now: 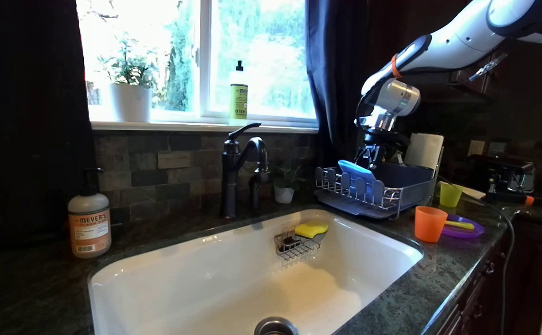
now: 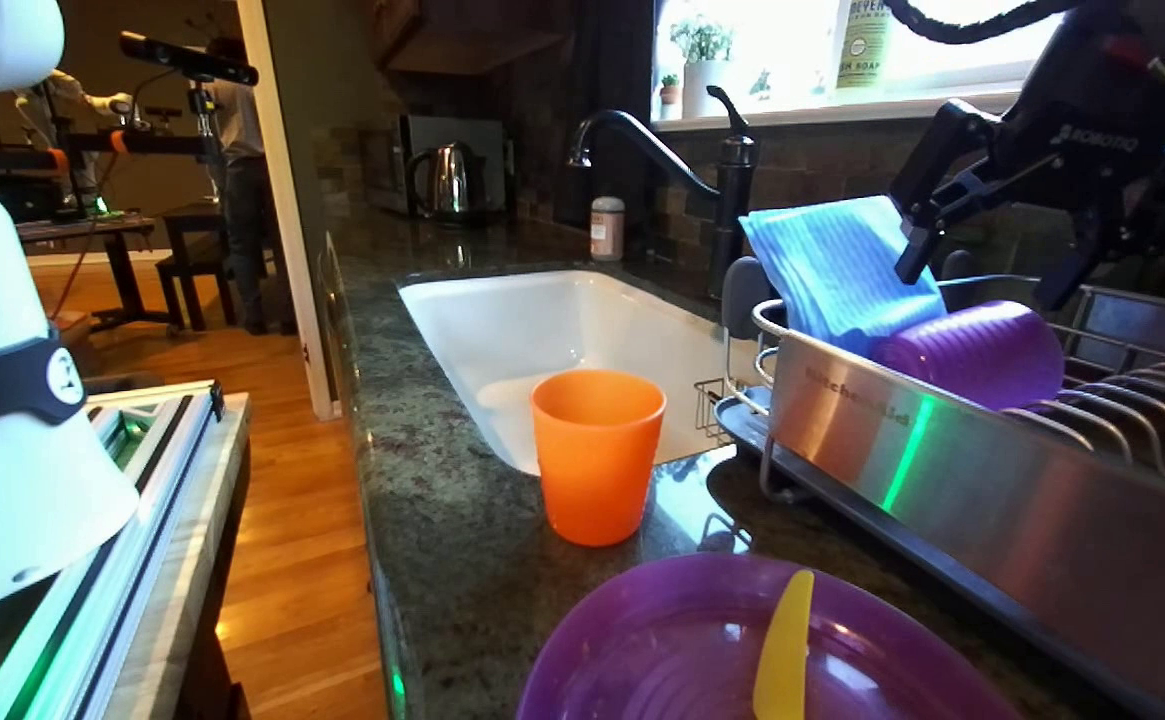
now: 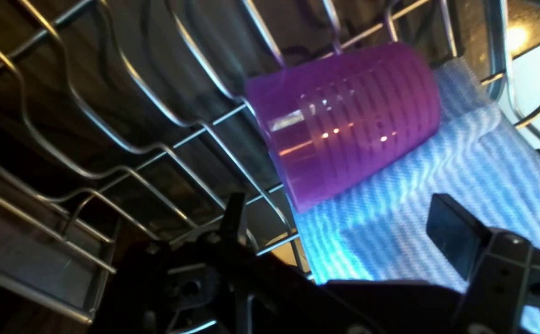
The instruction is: Take the purple cup into the sink
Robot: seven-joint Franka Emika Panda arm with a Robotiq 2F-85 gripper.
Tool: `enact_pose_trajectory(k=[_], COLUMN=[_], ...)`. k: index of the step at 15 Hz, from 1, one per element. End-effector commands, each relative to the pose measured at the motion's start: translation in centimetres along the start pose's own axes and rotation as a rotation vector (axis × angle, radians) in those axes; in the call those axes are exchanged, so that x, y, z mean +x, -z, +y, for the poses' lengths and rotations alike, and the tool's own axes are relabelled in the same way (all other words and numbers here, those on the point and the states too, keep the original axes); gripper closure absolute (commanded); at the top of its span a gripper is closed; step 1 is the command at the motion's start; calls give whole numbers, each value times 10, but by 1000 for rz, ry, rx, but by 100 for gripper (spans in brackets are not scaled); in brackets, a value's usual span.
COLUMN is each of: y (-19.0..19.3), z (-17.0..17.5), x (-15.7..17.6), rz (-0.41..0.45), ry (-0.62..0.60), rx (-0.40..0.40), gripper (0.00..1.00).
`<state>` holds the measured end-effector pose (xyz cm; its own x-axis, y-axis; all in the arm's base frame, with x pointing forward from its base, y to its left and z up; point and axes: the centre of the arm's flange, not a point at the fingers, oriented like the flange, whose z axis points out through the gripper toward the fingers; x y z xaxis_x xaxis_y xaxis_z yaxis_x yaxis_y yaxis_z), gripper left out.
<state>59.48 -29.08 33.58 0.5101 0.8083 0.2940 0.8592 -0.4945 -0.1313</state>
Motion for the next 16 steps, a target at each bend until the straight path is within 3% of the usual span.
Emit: enact_pose_trajectory(k=[1, 4, 10, 14, 15, 16], y=[-8, -14, -5, 3, 4, 5], z=[11, 12, -4, -8, -12, -15], x=[-2, -1, 3, 1, 1, 1], rz=[46, 55, -36, -114, -142, -166], ry=[-2, -6, -118, -222, -233, -245], rx=[103, 194, 344, 369, 383, 394], gripper=[0, 0, 0, 0, 4, 26])
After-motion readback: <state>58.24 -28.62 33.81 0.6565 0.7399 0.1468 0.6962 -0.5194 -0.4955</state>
